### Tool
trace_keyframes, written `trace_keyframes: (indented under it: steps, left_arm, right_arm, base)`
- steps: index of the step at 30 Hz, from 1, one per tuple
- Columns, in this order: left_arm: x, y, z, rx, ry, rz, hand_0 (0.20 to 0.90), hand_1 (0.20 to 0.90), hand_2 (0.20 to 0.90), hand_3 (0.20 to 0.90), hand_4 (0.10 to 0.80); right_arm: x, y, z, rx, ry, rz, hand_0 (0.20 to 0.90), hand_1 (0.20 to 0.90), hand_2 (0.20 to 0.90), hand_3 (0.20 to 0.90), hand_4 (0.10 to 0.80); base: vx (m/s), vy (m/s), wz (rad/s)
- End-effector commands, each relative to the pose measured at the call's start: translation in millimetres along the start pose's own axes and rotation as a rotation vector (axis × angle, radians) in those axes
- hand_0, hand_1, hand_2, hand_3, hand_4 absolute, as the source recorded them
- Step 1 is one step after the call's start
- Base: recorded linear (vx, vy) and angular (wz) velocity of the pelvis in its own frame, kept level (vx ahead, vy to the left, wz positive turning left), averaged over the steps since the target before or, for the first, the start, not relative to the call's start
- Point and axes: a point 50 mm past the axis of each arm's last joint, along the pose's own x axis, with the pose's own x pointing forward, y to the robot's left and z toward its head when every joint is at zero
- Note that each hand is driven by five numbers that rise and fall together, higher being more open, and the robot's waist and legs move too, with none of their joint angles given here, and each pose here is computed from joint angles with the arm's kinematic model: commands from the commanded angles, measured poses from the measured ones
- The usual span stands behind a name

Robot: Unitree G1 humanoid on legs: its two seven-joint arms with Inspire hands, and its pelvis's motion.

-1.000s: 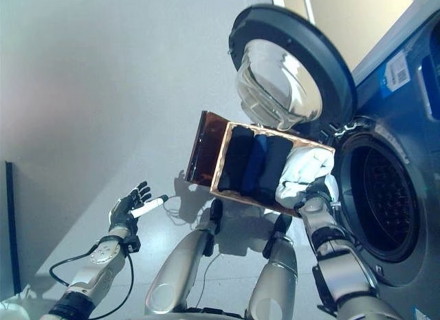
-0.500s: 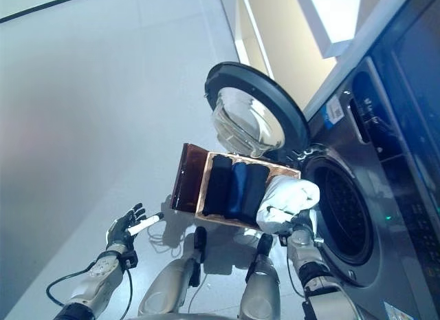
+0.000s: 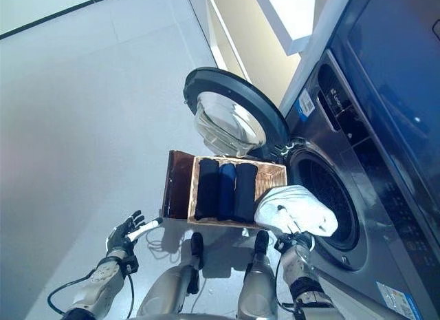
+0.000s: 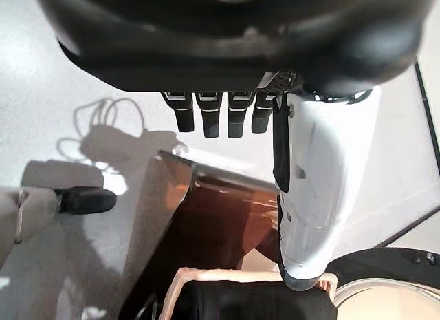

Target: Pick up the clothes and place them into the washing machine

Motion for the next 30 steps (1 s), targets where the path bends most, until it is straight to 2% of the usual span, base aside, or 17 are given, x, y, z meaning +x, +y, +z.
trace_keyframes:
  steps: [1, 16, 30]
  left_arm:
    - [-2, 2, 11, -0.064, -0.071, -0.02, 0.9, 0.9, 0.9, 0.9, 0.8]
    - [-8, -18, 30, -0.035, -0.155, -0.149, 0.9, 0.9, 0.9, 0.9, 0.8]
    - [-8, -10, 29, -0.033, -0.143, -0.106, 0.9, 0.9, 0.9, 0.9, 0.8]
  right_arm:
    - [3, 23, 32, 0.167, -0.104, 0.061, 0.2, 0.2, 0.2, 0.2, 0.3]
    - [-4, 88, 100, 0.173, -0.261, 0.189, 0.2, 0.2, 0.2, 0.2, 0.3]
    - [-5, 89, 94, 0.039, -0.27, 0.201, 0.2, 0.2, 0.2, 0.2, 0.3]
  base:
    - [-0.011, -0.008, 0.05]
    - [-0.016, -0.005, 0.02]
    - [-0.013, -0.008, 0.07]
